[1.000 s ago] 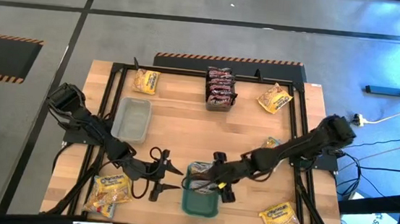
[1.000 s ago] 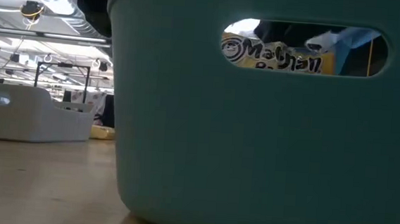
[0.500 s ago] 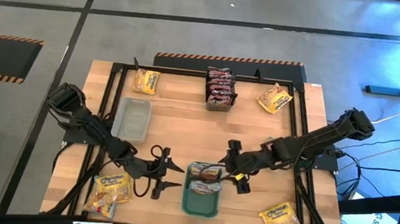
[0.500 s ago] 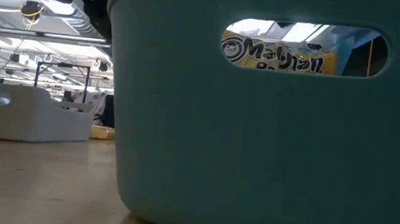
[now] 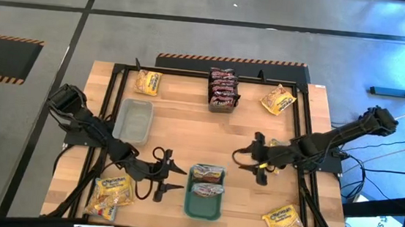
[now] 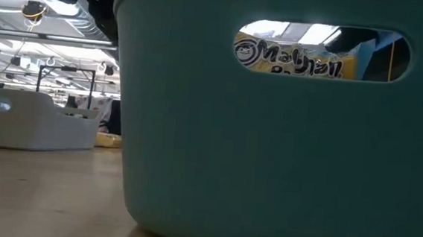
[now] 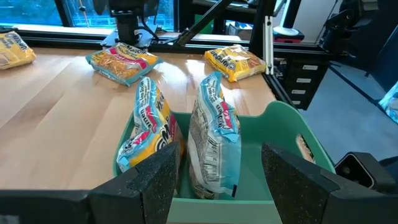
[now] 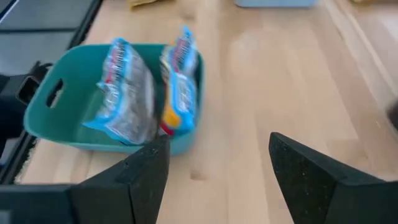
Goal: Sort Maruchan noodles
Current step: Put the blue noodle pack into the blue bin
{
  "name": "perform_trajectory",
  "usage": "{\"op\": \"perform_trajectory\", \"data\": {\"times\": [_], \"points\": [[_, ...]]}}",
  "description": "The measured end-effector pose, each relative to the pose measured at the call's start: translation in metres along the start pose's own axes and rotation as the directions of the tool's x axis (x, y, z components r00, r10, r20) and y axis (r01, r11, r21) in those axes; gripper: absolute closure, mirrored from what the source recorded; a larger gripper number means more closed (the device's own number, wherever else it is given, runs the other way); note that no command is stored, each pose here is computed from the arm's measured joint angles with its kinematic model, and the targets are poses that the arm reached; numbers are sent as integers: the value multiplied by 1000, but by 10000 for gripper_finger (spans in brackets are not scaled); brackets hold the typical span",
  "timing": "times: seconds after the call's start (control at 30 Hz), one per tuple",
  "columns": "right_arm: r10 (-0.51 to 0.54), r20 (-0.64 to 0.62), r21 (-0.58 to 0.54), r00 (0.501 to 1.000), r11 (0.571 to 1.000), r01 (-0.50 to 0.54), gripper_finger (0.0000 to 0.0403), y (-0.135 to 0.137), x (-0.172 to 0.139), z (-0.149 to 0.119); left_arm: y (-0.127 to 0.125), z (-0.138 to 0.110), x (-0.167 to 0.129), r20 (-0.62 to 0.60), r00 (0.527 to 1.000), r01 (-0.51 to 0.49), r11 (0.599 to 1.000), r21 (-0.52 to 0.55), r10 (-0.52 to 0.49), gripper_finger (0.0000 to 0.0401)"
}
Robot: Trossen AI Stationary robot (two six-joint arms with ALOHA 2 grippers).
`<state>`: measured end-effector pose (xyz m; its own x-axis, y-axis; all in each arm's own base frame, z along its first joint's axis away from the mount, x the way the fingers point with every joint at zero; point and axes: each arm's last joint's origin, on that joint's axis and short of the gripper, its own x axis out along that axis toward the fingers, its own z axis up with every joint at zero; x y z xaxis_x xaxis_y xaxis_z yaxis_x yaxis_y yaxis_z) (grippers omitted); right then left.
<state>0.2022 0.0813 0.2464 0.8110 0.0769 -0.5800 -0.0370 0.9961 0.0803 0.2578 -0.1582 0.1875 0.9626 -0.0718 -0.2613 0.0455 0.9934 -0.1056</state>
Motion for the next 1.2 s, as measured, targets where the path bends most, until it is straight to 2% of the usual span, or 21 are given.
{"op": "perform_trajectory", "data": {"times": [0.17,0.33,0.6,0.8,0.97,1.07,1.2], "points": [[-11,15,127,1000,992,9,148,-10,-12,-20,2,1,1,1,1000,-11,1000,1,11,177],[65,-25,190,998,980,-59,148,-14,-17,-37,4,1,2,3,1000,-16,1000,-3,16,177],[-67,-142,259,988,960,102,148,-23,-23,-52,4,1,2,2,1000,-18,1000,0,18,177],[-116,-232,296,966,937,184,151,-27,-26,-62,8,2,4,1,1000,-32,1000,-3,32,177],[-157,-317,331,935,906,264,190,-30,-32,-65,8,2,4,1,999,-32,999,0,32,177],[-167,-407,373,898,867,330,228,-32,-39,-69,9,2,4,1,999,-34,999,-1,34,177],[-108,-515,461,850,801,381,276,-32,-43,-77,9,2,4,-1,999,-34,999,0,34,177]]}}
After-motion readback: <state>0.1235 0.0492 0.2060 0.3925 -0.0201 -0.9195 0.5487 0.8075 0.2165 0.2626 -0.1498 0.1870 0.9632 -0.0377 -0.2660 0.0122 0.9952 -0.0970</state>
